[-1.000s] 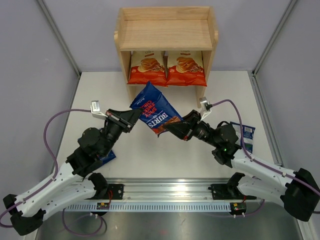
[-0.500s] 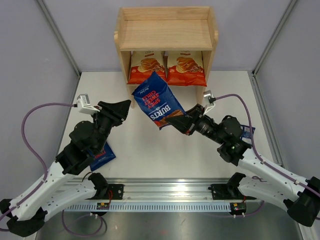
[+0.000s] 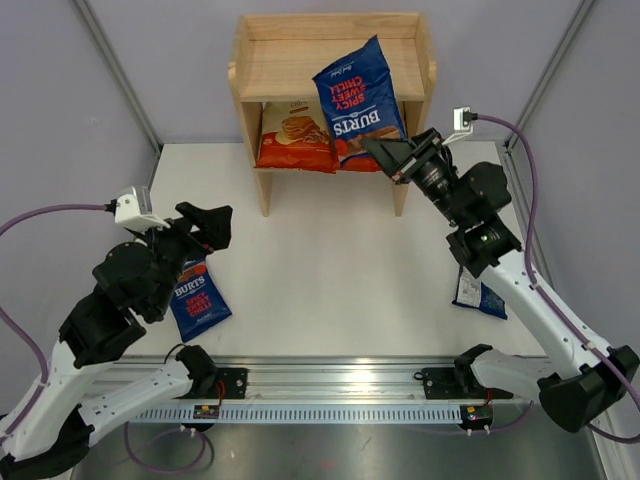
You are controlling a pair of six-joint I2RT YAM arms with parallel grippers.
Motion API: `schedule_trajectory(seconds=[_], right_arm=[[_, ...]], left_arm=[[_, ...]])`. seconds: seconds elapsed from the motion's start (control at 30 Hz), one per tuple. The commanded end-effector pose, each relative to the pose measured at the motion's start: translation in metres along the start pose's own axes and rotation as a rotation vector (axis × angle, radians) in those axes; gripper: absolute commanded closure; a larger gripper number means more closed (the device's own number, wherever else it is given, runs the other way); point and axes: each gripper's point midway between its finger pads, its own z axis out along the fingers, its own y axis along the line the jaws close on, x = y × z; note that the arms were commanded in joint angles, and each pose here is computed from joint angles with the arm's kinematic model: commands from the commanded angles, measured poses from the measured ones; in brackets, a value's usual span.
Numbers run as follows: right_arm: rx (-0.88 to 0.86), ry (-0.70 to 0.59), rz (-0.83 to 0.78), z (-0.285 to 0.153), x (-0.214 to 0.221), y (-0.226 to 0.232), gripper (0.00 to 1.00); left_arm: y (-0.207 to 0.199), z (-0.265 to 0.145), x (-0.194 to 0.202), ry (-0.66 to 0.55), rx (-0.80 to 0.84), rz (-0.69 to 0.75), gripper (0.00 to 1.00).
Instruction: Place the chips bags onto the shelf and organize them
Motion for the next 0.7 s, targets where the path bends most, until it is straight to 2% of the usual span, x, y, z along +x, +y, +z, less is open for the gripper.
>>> schedule_trajectory(seconds=[0.0, 0.07, 0.1, 0.17, 0.2, 0.3, 0.43, 0.67], right_arm=[[0.058, -0.082, 0.143, 0.023, -0.041, 0.001, 1.00], [0.116, -0.065, 0.188, 0.039, -0.041, -0.016, 1.00], [0.095, -0.087, 0.199, 0.046, -0.056, -0.004, 0.99], [0.148, -0.105, 0.261, 0.059, -0.063, -0.020, 0.98], [0.145, -0.132, 0.285, 0.064, -0.075, -0.014, 0.97], [0.216, -0.210, 0.388, 0.075, -0.093, -0.031, 0.86], [0.289, -0.236, 0.524, 0.089, -0.101, -0.053, 0.91], [0.343, -0.282, 0.607, 0.106, -0.123, -0.075, 0.94]], left_arm=[[0.019, -0.015, -0.008, 0.050, -0.043, 0.206, 0.04], [0.022, -0.021, -0.002, 0.091, -0.028, 0.261, 0.01], [0.023, -0.023, 0.000, 0.105, -0.012, 0.301, 0.01], [0.027, -0.026, 0.007, 0.134, -0.007, 0.329, 0.01], [0.030, -0.029, 0.009, 0.140, 0.003, 0.342, 0.01], [0.033, -0.034, 0.022, 0.170, 0.046, 0.373, 0.01], [0.049, -0.037, 0.034, 0.170, 0.025, 0.397, 0.01], [0.060, -0.034, 0.054, 0.172, 0.017, 0.400, 0.01]])
